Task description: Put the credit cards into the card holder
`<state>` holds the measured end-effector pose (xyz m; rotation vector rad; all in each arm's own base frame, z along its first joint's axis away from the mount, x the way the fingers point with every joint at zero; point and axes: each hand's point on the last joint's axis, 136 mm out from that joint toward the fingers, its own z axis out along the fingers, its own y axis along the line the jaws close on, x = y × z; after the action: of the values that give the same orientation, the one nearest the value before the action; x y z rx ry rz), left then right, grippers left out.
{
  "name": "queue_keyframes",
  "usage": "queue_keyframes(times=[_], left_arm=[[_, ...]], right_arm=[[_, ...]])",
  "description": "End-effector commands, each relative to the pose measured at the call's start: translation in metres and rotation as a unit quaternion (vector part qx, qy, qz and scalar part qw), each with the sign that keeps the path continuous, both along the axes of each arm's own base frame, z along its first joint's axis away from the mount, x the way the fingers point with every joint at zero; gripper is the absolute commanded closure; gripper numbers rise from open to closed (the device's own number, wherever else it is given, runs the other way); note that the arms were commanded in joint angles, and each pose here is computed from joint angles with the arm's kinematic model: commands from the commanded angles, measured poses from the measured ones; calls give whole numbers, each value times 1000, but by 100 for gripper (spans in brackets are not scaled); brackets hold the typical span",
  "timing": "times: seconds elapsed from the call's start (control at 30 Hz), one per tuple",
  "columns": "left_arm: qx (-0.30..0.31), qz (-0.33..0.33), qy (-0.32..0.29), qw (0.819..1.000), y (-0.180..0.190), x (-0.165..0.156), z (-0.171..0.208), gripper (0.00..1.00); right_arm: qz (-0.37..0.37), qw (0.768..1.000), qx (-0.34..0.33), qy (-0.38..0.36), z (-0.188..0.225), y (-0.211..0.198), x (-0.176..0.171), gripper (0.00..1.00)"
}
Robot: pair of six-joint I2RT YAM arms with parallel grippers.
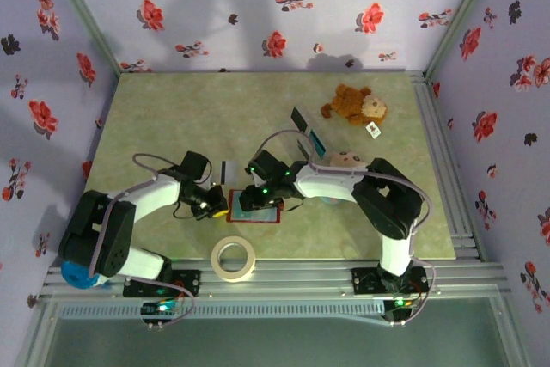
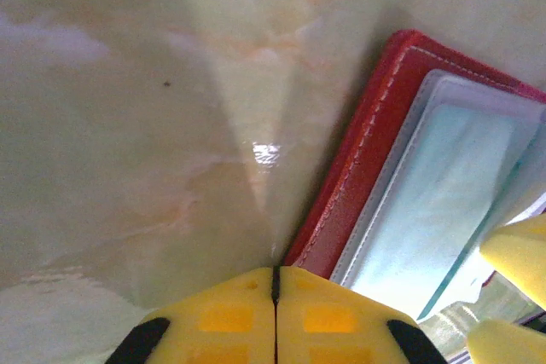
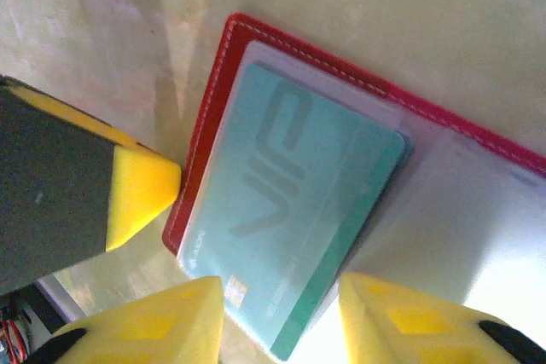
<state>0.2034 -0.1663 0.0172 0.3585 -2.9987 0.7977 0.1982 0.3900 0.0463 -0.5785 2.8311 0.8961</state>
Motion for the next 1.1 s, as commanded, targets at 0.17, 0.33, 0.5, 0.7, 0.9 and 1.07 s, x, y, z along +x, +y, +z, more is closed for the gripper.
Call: queue_keyframes(times=[0.17,0.33,0.5,0.7,0.9,1.07], left_arm=[[-27,2,-32,999,-2,4,15,74],[-68,3,-48,997,-14,12,22,59],[-88,5,-41,995,-21,17,19,55],[-90,5,-34,995,-24,16,14,54],[-94,9,-40,995,-26,17,10,52],[-70,0,-35,997,-21,16,7,50]], right_arm=[[-2,991,-114,-75,18,-56,9,49],[-43,981,-169,-88,10,-84,13,42],[-77,979,-175,-73,-5,-90,11,42],[-79,974,-199,-74,-19,-98,10,43],[-58,981,-169,-70,-23,-81,10,52],[-54,984,-160,-64,-26,-74,10,59]])
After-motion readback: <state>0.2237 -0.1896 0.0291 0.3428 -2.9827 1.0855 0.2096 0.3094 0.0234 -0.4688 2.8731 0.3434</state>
